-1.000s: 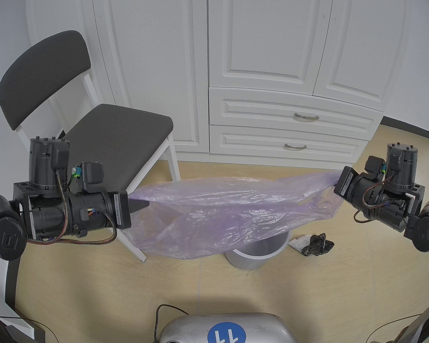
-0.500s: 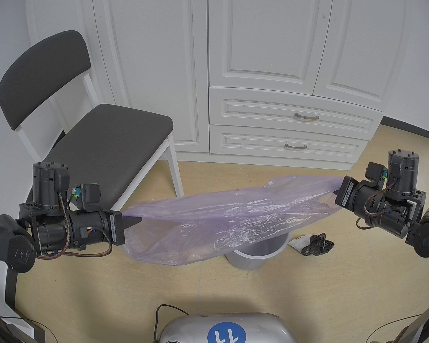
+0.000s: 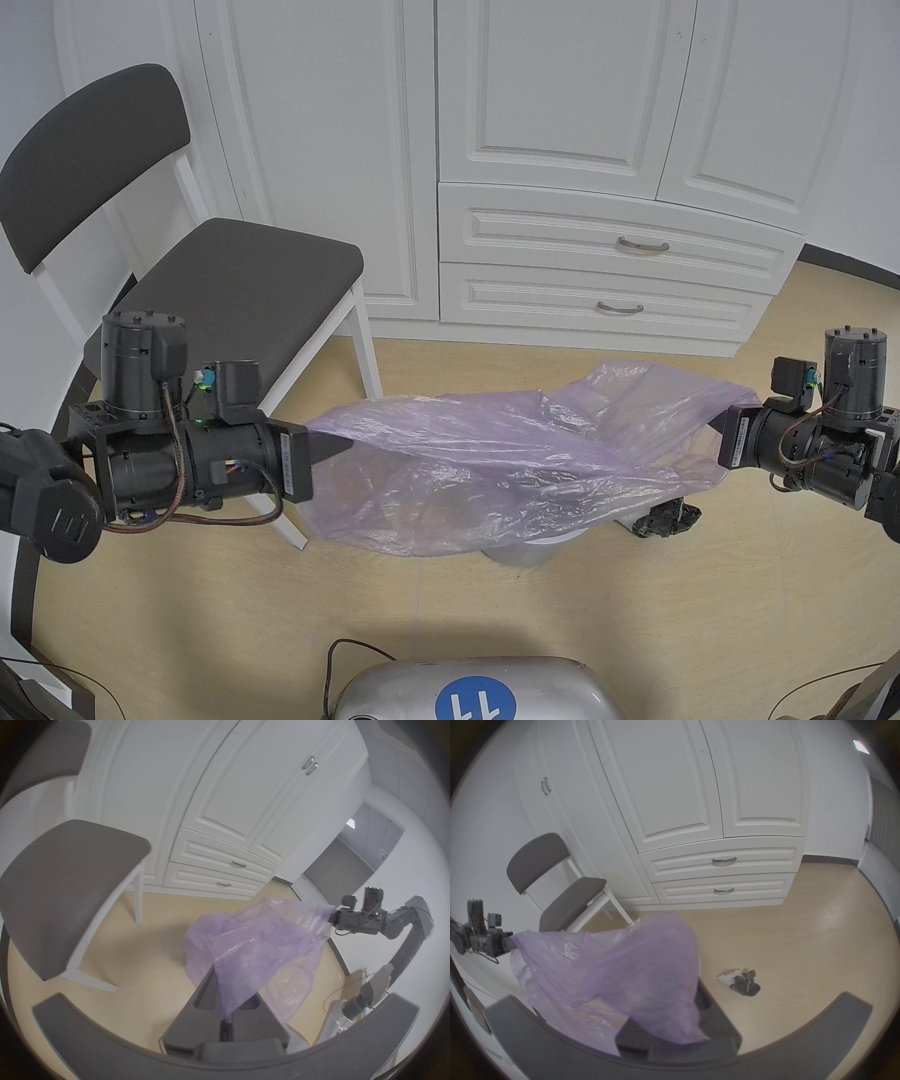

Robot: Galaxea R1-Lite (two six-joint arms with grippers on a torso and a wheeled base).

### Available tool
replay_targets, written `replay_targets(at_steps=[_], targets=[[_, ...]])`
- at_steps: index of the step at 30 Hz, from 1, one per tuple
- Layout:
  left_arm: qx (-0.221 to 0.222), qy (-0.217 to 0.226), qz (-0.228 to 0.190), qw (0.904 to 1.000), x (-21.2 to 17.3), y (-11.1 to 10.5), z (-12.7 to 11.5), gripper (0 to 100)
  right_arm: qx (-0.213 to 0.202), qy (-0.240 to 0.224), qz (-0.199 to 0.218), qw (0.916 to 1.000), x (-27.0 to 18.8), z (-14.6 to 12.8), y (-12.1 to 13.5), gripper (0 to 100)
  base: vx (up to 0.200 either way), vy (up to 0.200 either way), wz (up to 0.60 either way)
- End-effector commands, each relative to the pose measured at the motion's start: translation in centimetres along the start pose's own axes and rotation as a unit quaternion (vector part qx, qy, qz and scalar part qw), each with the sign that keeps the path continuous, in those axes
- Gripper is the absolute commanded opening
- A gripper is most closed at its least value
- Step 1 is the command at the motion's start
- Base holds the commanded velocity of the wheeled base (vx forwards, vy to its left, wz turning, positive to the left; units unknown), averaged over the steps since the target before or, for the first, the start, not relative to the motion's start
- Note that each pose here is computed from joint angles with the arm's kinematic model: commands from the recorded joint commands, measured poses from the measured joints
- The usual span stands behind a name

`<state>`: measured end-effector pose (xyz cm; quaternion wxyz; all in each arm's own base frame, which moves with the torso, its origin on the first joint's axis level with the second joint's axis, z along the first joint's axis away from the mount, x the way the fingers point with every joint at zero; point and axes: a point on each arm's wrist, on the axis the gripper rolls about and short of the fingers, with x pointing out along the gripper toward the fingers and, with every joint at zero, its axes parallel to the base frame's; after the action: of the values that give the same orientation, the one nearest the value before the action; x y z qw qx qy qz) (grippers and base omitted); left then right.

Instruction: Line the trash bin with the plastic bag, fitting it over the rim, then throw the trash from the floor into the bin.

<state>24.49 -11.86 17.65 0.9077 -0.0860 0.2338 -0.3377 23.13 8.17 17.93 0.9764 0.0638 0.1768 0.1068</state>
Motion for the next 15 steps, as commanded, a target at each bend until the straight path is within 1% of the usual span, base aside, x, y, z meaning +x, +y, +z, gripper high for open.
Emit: replay_targets(at_steps=[1,3,4,5,6,7,8,10,12,15], targets=[[0.012,0.012,-0.037,0.9992,1.1,-2.1,-0.4,0,-0.011,0.001,0.000,0.9999,-0.5,-0.1,-0.1,0,0.000,0.000,0.00],[0.009,0.015,-0.053,0.9985,1.4,-3.0,-0.6,0,-0.014,0.001,0.003,0.9999,-0.9,-0.1,0.1,0,0.000,0.000,0.00],[0.009,0.015,-0.053,0.9985,1.4,-3.0,-0.6,0,-0.014,0.000,0.004,0.9999,-0.9,-0.1,0.1,0,0.000,0.000,0.00],[0.001,0.014,-0.072,0.9973,1.6,-4.1,-0.8,0,-0.026,0.001,0.009,0.9996,-1.2,-0.2,0.4,0,0.000,0.000,0.00],[-0.004,0.011,-0.083,0.9965,1.8,-4.6,-0.9,0,-0.039,0.002,0.016,0.9991,-1.4,-0.4,0.6,0,0.000,0.000,0.00],[-0.004,0.010,-0.086,0.9962,1.9,-4.8,-0.9,0,-0.042,0.002,0.018,0.9989,-1.5,-0.4,0.7,0,0.000,0.000,0.00],[-0.010,0.001,-0.105,0.9945,2.4,-5.7,-0.9,0,-0.055,0.006,0.028,0.9981,-1.6,-0.8,1.1,0,0.000,0.000,0.00],[-0.011,-0.015,-0.121,0.9924,3.2,-6.9,-1.2,0,-0.065,0.010,0.039,0.9971,-1.8,-1.4,2.1,0,0.000,0.000,0.00],[-0.012,-0.025,-0.123,0.9921,4.0,-7.6,-1.5,0,-0.070,0.014,0.043,0.9965,-1.7,-1.6,2.7,0,0.000,0.000,0.00],[-0.014,-0.031,-0.111,0.9933,5.9,-8.3,-2.5,0,-0.075,0.022,0.053,0.9955,-1.7,-2.2,3.6,0,0.000,0.000,0.00]])
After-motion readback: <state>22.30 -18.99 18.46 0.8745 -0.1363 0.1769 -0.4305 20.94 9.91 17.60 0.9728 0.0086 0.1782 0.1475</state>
